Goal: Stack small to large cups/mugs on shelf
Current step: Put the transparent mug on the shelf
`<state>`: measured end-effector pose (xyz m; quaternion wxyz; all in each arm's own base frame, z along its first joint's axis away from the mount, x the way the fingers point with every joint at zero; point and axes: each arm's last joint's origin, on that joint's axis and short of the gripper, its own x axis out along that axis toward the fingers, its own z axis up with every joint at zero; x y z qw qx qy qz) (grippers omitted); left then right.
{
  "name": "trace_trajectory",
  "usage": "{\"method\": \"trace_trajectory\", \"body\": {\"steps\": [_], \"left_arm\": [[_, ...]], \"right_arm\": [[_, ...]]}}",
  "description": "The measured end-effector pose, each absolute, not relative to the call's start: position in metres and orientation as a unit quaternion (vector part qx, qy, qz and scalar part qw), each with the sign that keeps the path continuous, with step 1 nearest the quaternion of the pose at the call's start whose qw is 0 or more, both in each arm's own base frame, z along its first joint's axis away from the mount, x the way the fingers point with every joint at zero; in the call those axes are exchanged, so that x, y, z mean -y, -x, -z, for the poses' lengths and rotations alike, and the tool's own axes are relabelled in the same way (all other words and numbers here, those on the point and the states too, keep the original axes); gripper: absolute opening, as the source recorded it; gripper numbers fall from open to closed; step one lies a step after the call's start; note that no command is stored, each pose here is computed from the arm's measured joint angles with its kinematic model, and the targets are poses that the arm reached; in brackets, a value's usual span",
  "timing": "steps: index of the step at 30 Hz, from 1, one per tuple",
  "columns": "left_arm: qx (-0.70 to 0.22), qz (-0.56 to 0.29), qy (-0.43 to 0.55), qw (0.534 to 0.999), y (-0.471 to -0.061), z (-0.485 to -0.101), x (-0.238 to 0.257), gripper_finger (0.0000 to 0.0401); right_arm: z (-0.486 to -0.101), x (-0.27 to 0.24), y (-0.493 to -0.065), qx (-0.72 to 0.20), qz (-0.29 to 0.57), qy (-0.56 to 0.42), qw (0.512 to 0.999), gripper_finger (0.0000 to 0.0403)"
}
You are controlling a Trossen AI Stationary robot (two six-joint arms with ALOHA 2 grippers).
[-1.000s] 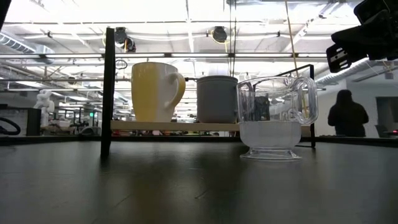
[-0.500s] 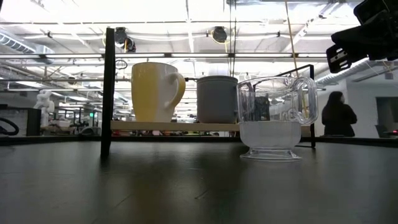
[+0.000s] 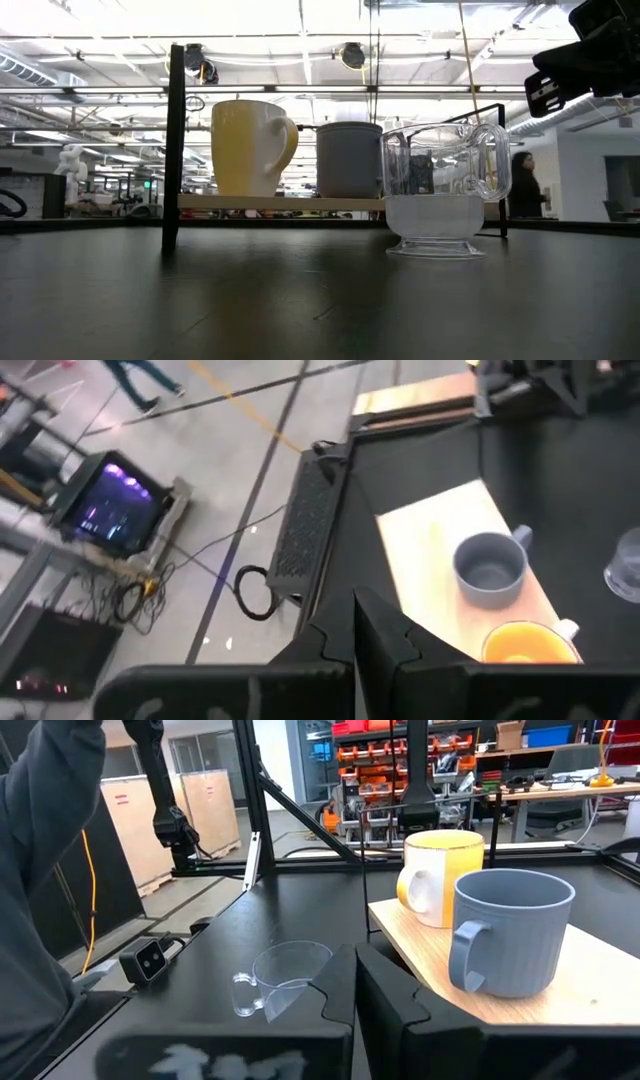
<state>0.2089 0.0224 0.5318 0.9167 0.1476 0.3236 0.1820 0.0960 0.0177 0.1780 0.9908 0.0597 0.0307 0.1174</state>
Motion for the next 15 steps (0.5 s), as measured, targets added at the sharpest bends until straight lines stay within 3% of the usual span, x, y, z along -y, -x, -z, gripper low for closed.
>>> {"method": "trace_trajectory", "body": {"steps": [5, 15], "left_arm": [[-0.319, -0.198, -0.128, 0.918, -0.176, -0.538, -0.026, 0.0000], [-0.346, -0.218, -0.088, 0.908, -0.124, -0.514, -0.024, 0.0000]], "right_arm": [[-0.178, -0.018, -0.096, -0.031, -0.117, -0.061, 0.991, 0.0000], [-0.178, -0.018, -0.096, -0.031, -0.117, -0.064, 0.991, 0.0000]]}}
